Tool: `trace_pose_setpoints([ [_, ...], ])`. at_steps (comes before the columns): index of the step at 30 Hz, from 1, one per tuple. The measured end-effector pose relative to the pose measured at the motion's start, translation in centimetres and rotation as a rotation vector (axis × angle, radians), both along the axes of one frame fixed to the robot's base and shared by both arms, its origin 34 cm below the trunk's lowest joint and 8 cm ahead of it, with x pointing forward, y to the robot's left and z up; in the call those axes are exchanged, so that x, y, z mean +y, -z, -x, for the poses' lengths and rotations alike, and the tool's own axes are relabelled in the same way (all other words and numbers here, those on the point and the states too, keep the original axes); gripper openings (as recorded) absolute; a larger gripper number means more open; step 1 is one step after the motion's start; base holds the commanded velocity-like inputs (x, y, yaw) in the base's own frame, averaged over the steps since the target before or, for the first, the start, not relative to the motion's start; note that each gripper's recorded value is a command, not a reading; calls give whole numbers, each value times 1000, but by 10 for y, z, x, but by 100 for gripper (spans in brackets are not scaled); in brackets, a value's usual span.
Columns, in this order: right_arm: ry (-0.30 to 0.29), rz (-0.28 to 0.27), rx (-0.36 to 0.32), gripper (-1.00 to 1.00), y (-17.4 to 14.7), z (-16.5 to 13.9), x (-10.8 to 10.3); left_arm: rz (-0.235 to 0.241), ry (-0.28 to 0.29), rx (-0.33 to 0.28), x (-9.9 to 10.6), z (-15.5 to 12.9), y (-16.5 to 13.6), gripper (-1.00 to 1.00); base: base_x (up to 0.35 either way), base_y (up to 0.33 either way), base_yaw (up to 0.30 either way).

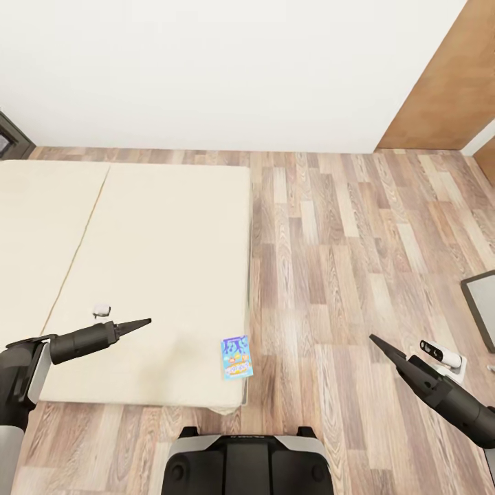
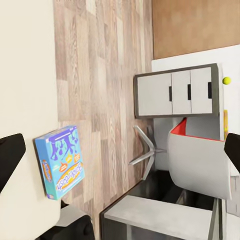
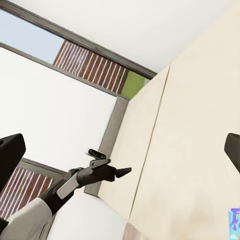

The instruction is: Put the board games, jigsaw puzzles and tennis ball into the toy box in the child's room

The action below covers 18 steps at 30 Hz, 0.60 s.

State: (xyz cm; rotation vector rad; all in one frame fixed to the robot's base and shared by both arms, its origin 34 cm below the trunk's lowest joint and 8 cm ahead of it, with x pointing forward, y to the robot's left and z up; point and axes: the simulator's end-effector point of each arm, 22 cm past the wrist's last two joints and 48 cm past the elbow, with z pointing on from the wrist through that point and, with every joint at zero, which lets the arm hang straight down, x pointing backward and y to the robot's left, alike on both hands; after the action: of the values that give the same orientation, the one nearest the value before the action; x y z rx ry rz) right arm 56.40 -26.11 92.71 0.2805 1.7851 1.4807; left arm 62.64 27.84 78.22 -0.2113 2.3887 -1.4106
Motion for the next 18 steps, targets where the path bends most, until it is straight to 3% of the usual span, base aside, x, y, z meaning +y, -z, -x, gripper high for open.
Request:
trace_pose_setpoints([
  [18,0,1,-30,100,-13,-2,0,-1,2,-27,-1,-5,-14,100,0,0,0],
])
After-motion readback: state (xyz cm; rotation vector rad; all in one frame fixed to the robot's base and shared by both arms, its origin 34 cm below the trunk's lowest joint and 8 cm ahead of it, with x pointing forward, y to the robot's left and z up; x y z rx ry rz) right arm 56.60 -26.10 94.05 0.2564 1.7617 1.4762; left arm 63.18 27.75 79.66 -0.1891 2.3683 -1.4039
